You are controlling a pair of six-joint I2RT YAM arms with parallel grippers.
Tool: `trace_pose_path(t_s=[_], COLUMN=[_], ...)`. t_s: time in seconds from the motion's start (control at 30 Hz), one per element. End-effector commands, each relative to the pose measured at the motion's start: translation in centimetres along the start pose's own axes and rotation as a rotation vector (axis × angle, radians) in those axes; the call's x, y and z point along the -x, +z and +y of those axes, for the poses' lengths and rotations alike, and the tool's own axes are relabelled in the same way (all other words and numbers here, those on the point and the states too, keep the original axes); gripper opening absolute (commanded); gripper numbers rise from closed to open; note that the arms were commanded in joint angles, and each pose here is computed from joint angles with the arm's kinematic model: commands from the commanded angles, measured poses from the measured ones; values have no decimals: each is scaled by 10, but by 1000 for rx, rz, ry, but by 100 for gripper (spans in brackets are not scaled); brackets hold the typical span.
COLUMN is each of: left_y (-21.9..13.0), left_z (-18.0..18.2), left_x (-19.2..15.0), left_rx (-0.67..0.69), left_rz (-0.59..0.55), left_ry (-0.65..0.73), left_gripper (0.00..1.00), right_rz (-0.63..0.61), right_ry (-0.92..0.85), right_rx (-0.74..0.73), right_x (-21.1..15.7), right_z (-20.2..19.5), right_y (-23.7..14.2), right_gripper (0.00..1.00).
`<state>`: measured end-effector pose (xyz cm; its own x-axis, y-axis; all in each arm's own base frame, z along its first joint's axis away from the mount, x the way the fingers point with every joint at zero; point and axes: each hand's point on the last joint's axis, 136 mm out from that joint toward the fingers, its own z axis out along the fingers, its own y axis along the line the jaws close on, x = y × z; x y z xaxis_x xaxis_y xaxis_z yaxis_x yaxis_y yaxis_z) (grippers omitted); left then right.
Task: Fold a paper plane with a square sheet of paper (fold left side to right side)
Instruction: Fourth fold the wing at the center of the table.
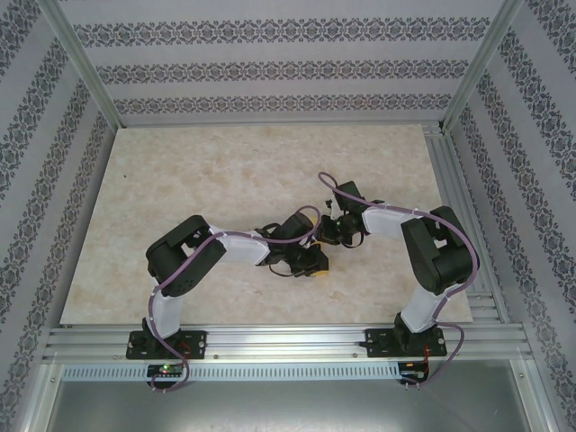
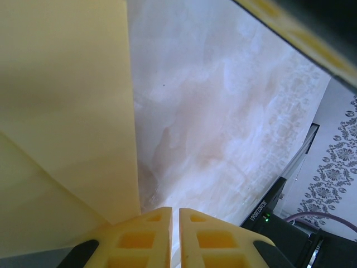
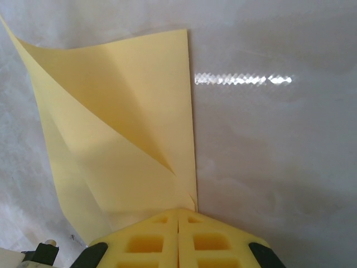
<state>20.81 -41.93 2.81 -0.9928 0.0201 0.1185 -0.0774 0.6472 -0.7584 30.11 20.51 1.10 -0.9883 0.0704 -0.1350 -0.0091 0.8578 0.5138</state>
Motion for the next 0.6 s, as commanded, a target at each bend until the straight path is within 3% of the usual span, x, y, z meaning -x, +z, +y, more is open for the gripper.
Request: trace_pose_path(t_s=[0.0, 0.17, 0.57], left_y=[8, 2, 22], left_z=[-3, -8, 30], left_x=[-21, -15, -22], left_rx=[6, 31, 86], left_rz=[72, 47, 103], left_ry=[46, 76, -49], left_gripper=[14, 15, 13], right_rz=[29, 28, 25], right_ry=[-4, -7, -10], right_rx=[-111, -110, -117], right_x=[-9, -9, -7], right_z=[-25, -24, -24], right_y=[14, 13, 11], right_gripper=[7, 7, 7])
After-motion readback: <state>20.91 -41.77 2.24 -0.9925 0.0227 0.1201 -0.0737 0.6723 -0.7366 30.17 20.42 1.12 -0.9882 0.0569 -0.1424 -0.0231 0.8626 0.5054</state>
